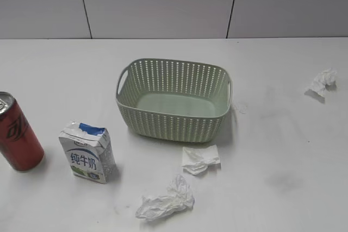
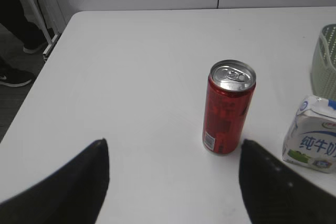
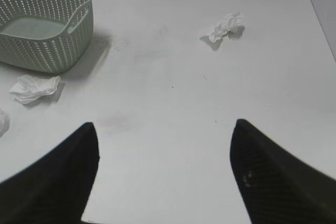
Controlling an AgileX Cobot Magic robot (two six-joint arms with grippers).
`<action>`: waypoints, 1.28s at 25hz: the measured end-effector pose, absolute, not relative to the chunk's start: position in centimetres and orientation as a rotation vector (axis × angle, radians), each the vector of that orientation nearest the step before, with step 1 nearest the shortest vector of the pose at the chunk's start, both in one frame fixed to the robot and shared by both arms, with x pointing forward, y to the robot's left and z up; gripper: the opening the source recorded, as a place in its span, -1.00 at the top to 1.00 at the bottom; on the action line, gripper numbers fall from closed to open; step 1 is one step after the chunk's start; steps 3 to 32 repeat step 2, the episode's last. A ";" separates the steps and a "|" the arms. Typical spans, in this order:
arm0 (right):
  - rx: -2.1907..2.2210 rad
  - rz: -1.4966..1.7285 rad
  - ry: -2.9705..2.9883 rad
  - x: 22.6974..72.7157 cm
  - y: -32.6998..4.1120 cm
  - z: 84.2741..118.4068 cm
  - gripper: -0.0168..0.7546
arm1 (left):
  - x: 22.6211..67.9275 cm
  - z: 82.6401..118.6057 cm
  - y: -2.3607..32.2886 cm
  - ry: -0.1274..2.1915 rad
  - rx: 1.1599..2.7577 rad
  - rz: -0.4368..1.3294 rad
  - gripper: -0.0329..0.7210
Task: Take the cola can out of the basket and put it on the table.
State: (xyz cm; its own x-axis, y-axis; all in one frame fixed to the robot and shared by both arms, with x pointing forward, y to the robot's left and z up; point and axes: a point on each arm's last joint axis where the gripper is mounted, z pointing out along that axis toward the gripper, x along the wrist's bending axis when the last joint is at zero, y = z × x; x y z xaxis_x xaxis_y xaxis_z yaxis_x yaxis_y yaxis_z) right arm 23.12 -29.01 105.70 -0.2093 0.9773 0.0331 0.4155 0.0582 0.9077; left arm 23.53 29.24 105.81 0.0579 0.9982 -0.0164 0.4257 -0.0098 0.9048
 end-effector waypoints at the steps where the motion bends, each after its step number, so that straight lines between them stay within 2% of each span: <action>1: 1.405 1.121 1.700 23.1 -29.0 105.7 -0.57 | 23.5 105.8 29.2 1.478 1.549 0.920 -0.65; 32: 1.405 1.121 1.700 23.1 -29.0 105.7 -0.57 | 23.5 105.8 29.2 1.477 1.549 0.921 -0.65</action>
